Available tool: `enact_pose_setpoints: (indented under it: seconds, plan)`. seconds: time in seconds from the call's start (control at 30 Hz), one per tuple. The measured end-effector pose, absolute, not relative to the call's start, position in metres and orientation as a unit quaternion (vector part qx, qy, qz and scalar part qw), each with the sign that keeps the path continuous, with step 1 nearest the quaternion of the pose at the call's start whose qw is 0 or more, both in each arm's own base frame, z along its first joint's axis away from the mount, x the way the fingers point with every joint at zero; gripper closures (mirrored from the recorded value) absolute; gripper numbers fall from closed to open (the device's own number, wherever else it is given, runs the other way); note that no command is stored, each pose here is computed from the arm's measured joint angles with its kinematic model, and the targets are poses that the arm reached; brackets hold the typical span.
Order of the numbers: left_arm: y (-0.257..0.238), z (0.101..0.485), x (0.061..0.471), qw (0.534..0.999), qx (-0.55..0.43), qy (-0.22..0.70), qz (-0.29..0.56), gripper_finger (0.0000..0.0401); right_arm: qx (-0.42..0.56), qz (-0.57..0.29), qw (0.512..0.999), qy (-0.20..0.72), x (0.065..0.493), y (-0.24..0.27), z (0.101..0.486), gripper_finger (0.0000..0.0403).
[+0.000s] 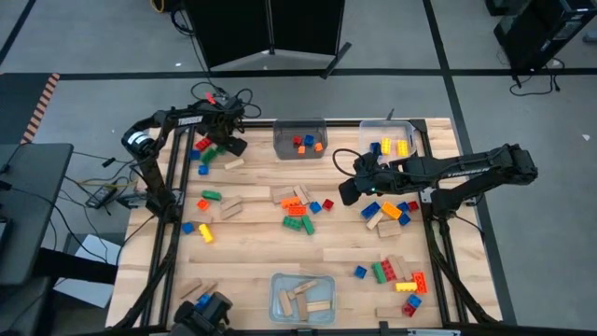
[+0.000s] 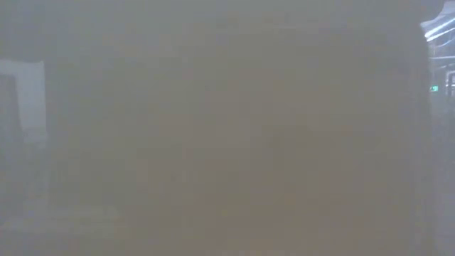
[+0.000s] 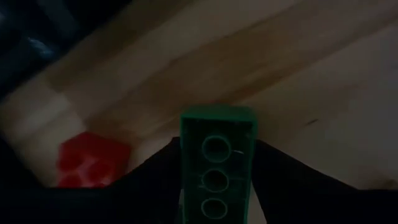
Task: Sort blocks by size
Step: Put the large green game piece into the transparent bin
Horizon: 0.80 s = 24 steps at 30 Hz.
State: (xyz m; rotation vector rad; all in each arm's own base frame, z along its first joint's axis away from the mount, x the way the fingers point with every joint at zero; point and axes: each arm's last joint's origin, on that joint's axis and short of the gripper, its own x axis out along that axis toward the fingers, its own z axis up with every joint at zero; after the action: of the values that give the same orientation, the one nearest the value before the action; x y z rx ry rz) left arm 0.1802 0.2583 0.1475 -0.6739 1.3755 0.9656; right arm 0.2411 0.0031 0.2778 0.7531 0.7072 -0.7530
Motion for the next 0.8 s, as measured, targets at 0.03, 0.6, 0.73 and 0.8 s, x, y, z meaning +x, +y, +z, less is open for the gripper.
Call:
enact_pose_setpoints:
  seconds: [0.03,0.6,0.73,0.8]
  plan:
    - [0.258,0.147,0.180,0.619,-0.296,0.596,0.416,0.0218,0.351,-0.351,0.803,0.330,0.241,0.003,0.278,0.0162]
    - [0.245,0.180,0.175,0.648,-0.280,0.586,0.398,0.0258,0.344,-0.353,0.802,0.336,0.240,0.003,0.277,0.0161]
    - [0.231,0.209,0.173,0.679,-0.282,0.548,0.399,0.0258,0.318,-0.349,0.806,0.357,0.238,0.003,0.276,0.0168]
    - [0.222,0.223,0.174,0.696,-0.284,0.528,0.395,0.0258,0.301,-0.347,0.807,0.371,0.234,0.003,0.276,0.0174]
